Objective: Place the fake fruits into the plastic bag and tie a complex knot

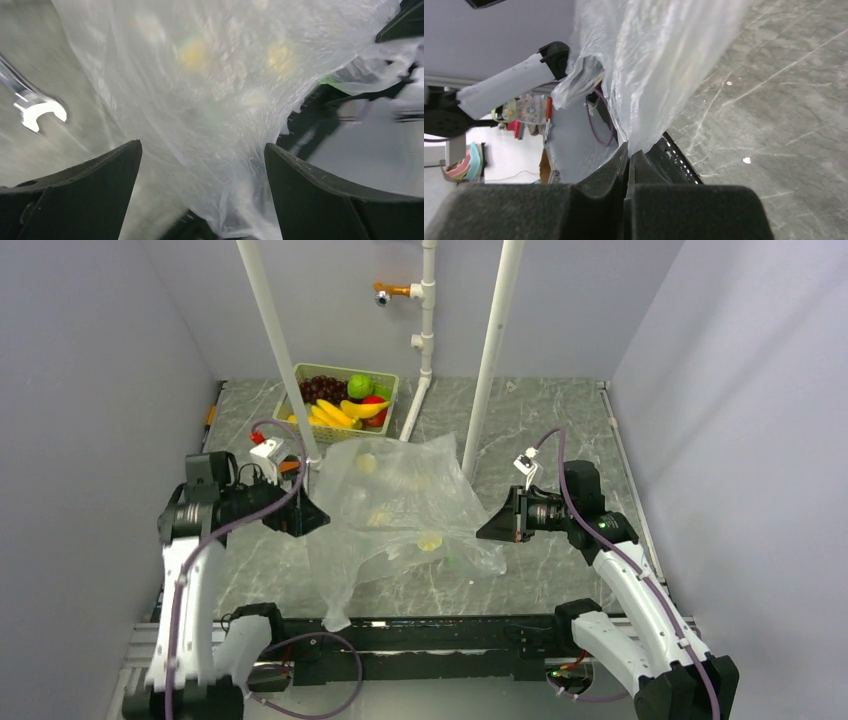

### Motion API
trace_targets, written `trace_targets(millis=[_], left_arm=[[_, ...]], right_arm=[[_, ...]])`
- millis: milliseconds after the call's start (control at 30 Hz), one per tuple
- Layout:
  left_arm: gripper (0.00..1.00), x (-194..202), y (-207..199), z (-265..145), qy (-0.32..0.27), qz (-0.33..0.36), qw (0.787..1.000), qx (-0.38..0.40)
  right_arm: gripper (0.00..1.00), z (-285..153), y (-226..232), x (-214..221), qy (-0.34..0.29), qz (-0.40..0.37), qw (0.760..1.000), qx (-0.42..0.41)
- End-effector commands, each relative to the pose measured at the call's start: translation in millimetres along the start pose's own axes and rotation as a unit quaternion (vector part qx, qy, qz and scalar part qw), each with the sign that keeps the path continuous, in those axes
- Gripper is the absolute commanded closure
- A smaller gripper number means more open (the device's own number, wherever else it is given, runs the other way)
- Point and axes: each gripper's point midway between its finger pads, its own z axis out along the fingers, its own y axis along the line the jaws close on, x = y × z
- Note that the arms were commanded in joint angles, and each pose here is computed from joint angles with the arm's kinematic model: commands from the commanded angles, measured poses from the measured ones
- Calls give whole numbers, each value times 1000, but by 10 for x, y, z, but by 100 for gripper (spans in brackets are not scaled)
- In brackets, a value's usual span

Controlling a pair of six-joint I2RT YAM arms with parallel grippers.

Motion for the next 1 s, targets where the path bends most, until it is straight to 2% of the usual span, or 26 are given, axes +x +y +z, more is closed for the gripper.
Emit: trace_targets(millis=[0,67,167,200,333,400,567,667,800,933,967], left_arm=[[1,-345,-459,-307,-121,283,952,-7],[1,-266,-634,-242,-143,352,925,26],[1,-147,-703,-14,-140,441,885,55],[1,-169,-674,85,-136,455,879,46],[1,-188,-1067,430,-132,516,842,90],[1,-266,-1316,559,-146,529,831,95],[1,-200,-1870,909,-184,589,782,89],[1,-235,-1944,1087,-199,582,786,66],[1,-416,-1732,1300,-192,565,802,-26],[1,-373,-1779,1340,-189,569,801,-9],[4,-344,-1808,1361,-184,566,804,1]], right_arm=[[100,-61,250,-22,7,-17,999,-40],[100,-60,265,7,13,-13,999,-47],[100,-56,337,33,20,-19,997,-66],[100,-53,359,27,19,-23,997,-68],[100,-39,434,-35,7,-27,997,-75],[100,-27,428,-66,0,-24,997,-70],[100,-9,484,-168,-20,-18,996,-83],[100,-42,579,-184,-12,-33,994,-100],[100,-117,702,-62,18,-53,990,-130],[100,-134,716,-22,26,-58,990,-129],[100,-134,742,-36,27,-56,989,-135]])
